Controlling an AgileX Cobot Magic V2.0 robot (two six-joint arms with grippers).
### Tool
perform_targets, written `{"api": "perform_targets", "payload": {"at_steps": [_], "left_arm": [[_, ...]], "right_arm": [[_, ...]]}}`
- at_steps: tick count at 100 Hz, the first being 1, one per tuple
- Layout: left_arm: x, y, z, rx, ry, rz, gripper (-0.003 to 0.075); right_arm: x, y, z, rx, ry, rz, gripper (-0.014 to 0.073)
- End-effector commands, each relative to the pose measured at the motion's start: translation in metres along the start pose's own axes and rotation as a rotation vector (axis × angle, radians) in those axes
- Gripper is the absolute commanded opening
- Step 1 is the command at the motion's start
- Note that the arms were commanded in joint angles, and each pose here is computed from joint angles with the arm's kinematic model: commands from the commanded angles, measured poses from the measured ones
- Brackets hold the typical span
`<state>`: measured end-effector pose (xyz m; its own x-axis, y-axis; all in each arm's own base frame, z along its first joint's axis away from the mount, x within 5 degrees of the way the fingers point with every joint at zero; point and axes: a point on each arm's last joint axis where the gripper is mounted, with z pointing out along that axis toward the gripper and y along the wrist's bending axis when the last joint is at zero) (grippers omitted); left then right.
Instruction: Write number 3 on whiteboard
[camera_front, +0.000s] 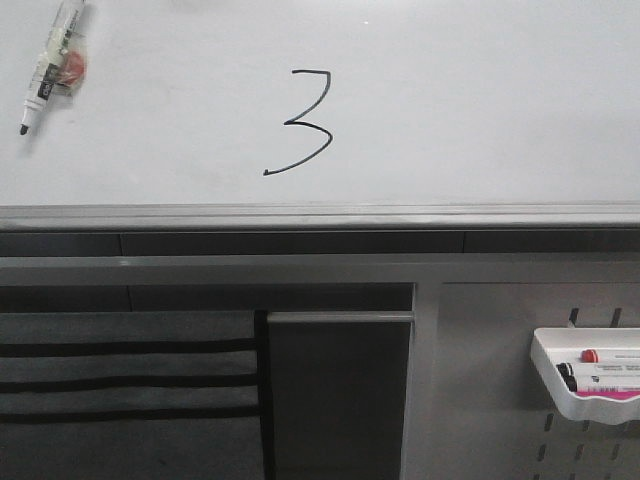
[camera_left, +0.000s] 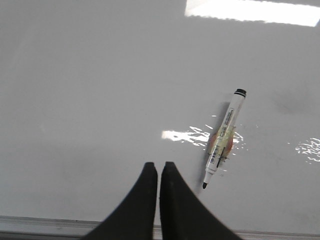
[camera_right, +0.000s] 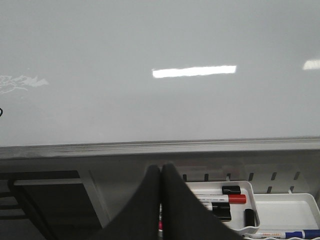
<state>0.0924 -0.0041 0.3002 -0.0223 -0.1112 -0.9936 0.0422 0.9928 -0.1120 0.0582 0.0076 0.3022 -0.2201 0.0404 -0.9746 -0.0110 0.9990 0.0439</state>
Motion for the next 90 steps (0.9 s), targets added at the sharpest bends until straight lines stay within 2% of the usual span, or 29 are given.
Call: {"api": "perform_targets", "payload": {"at_steps": [1,36,56,90], "left_arm": [[-0.005,0.001,-0.011,-0.010,-0.119,0.045,-0.0020],[0.052,0.008,-0.040,-0.010,-0.248,0.108,-0.0020],[0.077,0.010,-0.039,0.004,-0.266,0.064,-0.0020],[0.081,0.010,-0.039,0.003,-0.222,0.064,-0.0020]], "right_arm": [[-0.013,-0.001,-0.002,0.021,-0.079,0.000,-0.0068],[-0.013,-0.001,-0.002,0.021,-0.079,0.000,-0.0068],[-0.013,-0.001,-0.002,0.021,-0.078,0.000,-0.0068],[-0.013,-0.001,-0.002,0.020,-0.075,0.000,-0.0068]]}}
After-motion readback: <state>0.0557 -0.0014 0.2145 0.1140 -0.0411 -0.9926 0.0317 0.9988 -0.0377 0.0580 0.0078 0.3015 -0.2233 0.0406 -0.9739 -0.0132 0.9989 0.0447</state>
